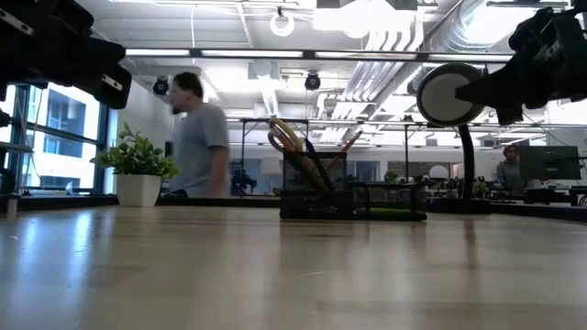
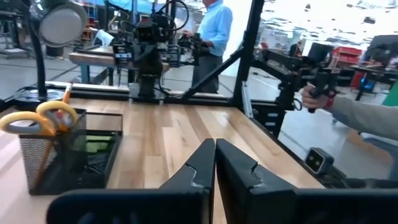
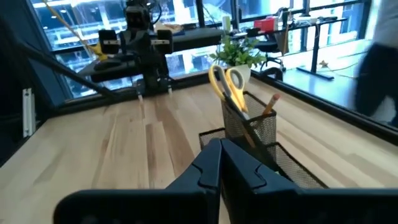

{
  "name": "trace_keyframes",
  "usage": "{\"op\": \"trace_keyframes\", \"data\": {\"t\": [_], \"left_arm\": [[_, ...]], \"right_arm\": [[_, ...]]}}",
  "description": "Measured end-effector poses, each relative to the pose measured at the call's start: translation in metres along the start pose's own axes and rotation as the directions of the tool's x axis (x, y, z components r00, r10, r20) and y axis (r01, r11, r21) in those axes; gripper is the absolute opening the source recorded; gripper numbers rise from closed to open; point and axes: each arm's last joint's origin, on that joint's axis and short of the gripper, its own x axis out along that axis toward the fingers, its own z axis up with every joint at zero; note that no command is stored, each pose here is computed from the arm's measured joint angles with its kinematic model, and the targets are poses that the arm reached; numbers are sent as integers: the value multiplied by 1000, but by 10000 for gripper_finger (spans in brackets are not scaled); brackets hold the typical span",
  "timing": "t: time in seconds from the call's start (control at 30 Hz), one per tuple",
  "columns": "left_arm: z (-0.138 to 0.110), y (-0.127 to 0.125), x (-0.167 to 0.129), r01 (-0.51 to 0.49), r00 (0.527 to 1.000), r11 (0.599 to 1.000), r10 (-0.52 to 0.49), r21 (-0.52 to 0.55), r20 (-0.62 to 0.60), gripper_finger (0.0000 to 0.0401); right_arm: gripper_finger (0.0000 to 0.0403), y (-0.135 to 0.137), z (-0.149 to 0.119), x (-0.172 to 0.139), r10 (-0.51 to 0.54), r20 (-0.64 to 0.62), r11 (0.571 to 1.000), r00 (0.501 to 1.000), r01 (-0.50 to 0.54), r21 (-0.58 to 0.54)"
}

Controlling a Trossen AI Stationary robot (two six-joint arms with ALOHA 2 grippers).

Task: Pick and place office supplies into organizer
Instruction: Return to Home Position

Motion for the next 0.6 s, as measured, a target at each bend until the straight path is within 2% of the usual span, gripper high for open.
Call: {"op": "trace_keyframes", "data": {"t": [0.23,0.4,0.53,0.6], "left_arm": [[0,0,0,4,1000,1000,-4,7,-4,14],[-1,3,0,-106,994,994,106,27,5,16],[-1,4,0,-147,989,989,146,28,7,15],[-1,4,0,-147,989,989,147,28,6,15]], "right_arm": [[3,0,2,0,-13,18,999,1000,14,-37],[1,-2,-8,-1,-31,-75,999,997,28,-40],[1,-1,-6,0,-16,-55,999,998,14,-34],[1,0,-1,0,17,-11,998,1000,-17,-66]]}}
